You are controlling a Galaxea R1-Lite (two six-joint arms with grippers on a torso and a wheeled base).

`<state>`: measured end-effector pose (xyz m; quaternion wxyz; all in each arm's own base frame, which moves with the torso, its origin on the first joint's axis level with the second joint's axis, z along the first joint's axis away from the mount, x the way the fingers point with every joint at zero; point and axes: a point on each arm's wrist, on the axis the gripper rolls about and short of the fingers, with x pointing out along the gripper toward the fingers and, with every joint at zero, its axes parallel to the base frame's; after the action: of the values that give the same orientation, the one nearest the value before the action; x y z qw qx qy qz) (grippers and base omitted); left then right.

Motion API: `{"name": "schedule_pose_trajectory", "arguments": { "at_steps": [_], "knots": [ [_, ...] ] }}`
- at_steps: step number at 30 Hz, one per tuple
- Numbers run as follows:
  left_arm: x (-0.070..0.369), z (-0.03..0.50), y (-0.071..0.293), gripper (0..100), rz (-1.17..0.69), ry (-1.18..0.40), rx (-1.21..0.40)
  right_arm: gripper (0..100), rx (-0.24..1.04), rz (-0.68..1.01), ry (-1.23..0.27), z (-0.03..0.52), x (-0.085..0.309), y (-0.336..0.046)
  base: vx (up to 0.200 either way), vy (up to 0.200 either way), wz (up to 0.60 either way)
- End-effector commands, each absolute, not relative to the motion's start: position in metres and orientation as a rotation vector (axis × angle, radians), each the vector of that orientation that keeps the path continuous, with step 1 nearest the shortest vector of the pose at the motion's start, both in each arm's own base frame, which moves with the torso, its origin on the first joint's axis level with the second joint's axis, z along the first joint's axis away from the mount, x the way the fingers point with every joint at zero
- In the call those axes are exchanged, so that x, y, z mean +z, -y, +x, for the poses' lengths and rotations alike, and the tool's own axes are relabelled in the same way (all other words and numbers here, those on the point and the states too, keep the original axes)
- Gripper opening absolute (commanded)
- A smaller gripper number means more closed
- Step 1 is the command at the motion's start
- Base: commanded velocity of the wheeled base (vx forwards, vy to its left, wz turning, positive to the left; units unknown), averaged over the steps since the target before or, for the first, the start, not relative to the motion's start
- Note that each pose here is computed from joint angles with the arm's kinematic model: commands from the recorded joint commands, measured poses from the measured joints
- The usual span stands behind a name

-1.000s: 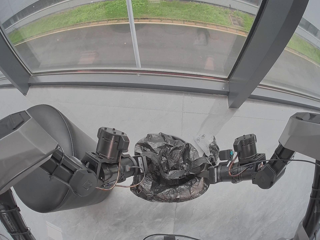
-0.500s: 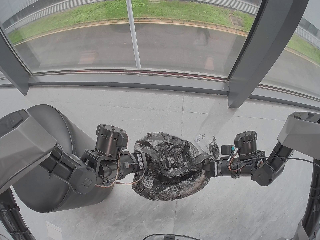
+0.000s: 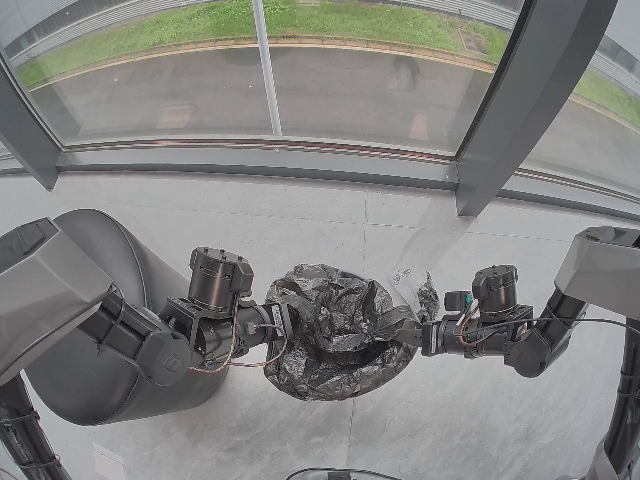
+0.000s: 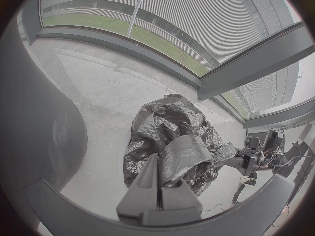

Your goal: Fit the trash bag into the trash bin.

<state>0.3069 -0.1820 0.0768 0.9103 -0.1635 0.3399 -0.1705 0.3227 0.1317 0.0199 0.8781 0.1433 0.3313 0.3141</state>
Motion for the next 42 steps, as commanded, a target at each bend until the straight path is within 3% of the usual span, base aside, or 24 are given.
{"name": "schedule_pose_trajectory", "arguments": {
  "at_steps": [1, 14, 24, 33, 42],
  "knots": [
    [0.077, 0.307, 0.182, 0, -0.338, -0.701, -0.351, 100, 0.654, 0.299, -0.696, 0.319, 0.021, -0.13, 0.0, 0.0, 0.0],
    [0.08, 0.307, 0.182, 0, -0.342, -0.691, -0.353, 100, 0.649, 0.305, -0.55, 0.31, 0.075, -0.113, 0.0, 0.0, 0.0],
    [0.08, 0.306, 0.182, 0, -0.343, -0.691, -0.352, 100, 0.621, 0.307, -0.504, 0.311, 0.087, -0.1, 0.0, 0.0, 0.0],
    [0.09, 0.305, 0.181, 0, -0.362, -0.66, -0.361, 100, 0.843, 0.149, -0.484, 0.28, 0.1, -0.166, 0.0, 0.0, 0.0],
    [0.1, 0.302, 0.18, 0, -0.394, -0.63, -0.371, 100, 0.703, -0.133, -0.435, 0.27, 0.086, -0.23, 0.0, 0.0, 0.0]
  ]
}}
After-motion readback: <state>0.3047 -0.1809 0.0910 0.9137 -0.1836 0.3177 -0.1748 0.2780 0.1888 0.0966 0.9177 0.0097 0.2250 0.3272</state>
